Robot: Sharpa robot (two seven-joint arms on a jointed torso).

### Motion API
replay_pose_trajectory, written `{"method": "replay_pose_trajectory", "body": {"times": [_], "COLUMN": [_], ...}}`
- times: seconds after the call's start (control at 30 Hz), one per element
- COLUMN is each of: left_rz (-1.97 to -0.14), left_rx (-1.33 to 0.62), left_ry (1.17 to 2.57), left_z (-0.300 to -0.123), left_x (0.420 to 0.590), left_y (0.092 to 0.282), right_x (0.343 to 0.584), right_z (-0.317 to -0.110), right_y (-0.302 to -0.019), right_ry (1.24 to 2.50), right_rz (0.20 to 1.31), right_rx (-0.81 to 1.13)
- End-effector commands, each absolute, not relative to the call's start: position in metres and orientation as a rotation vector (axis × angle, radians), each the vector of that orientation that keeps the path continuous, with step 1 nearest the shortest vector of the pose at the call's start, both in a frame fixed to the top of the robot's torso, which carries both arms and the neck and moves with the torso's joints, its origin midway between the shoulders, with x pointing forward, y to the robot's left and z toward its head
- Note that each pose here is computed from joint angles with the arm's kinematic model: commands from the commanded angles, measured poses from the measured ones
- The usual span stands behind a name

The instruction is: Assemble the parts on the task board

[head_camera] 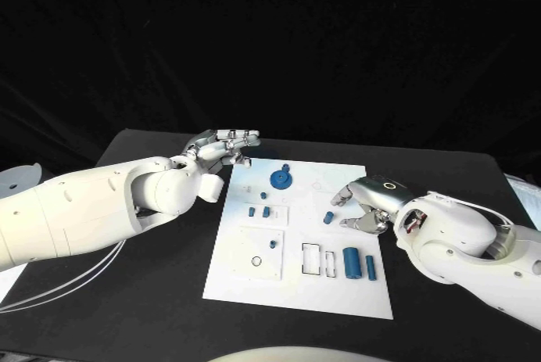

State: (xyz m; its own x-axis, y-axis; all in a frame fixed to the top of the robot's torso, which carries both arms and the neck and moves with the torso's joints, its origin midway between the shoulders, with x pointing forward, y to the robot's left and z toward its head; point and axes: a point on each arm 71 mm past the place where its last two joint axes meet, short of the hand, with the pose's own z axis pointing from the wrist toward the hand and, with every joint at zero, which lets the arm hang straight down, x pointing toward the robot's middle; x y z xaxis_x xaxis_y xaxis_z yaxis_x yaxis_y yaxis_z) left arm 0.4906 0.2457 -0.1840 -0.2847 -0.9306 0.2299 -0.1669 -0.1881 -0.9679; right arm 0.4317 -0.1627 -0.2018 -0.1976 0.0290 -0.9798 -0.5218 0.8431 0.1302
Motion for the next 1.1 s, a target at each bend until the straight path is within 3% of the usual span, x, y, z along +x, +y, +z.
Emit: {"method": "replay_pose_trajectory", "body": {"times": [0.03, 1.1], "left_rz": [-1.561, -1.569], "left_rx": [-1.302, -1.303], "left_ry": [1.446, 1.460], "left_z": [-0.183, -0.183], "left_x": [0.490, 0.490], "left_y": [0.243, 0.241], "right_x": [0.431, 0.435], "right_z": [-0.204, -0.218], "right_y": [-0.160, -0.140], "right_ry": [1.726, 1.762], "right_rz": [0.515, 0.569], "right_rx": [-0.406, -0.432]}}
